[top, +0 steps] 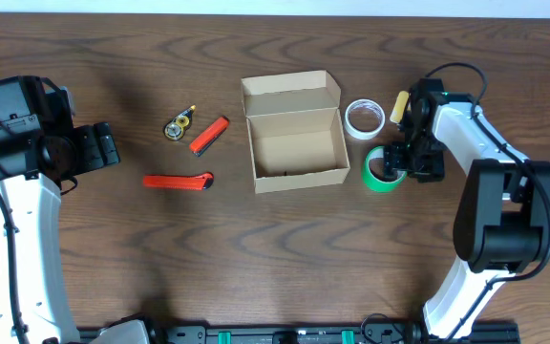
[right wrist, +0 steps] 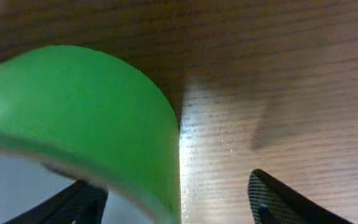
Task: Pack container
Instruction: 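Reach the right gripper to the green tape roll and grasp it, then carry the green tape into the box and release it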
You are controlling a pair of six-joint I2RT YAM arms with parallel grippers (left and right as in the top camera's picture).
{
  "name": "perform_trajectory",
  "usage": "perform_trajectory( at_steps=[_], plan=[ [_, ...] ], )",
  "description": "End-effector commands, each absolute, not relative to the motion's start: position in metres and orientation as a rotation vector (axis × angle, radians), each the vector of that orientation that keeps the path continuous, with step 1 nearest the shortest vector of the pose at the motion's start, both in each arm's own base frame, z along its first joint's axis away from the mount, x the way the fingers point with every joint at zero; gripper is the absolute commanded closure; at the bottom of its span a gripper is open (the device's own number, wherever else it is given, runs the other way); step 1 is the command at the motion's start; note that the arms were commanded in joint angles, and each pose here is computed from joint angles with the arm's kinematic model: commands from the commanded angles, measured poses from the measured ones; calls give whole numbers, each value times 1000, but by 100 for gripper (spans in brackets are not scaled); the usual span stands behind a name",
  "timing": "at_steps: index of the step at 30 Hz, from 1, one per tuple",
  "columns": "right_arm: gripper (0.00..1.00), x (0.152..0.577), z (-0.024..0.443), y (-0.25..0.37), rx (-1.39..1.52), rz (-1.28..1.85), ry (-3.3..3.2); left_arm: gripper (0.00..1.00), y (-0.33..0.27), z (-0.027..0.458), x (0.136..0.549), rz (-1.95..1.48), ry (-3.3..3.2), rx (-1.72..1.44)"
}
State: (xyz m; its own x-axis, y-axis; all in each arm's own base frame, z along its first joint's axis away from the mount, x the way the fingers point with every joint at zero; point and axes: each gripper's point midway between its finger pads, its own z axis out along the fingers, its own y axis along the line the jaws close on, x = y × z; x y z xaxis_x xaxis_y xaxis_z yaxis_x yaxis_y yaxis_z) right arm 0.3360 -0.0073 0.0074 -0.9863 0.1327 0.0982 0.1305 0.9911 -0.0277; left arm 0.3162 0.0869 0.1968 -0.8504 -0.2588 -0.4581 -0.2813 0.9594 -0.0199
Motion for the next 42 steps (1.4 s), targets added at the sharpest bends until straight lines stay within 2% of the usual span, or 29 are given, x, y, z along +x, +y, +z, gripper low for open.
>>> perform_trajectory(
  at_steps=[1,3,4,5,6,13,21,29,35,42],
  plan=[
    [42,332,-7,-8,-222,52,-2996,5,89,202,318,61,2625,-408],
    [65,330,-11,-8,-229,54,-2982,5,89,201,316,60,2631,-409],
    [82,331,-12,-8,-233,54,-2982,5,89,201,316,60,2634,-409],
    [94,332,-13,-8,-243,54,-2985,5,88,201,315,59,2635,-409],
    [99,333,-13,-8,-245,53,-2990,5,88,201,315,59,2636,-410],
    [99,357,15,-8,-244,36,-3051,5,88,201,315,58,2638,-410],
    [99,409,112,7,-195,-67,-3241,5,88,201,315,54,2634,-429],
    [99,428,185,67,123,-104,-3382,5,88,201,315,54,2634,-429],
    [99,423,197,140,451,-142,-3410,5,88,200,314,54,2636,-430],
    [99,417,180,205,759,-63,-3383,5,88,200,313,53,2642,-431]
  ],
)
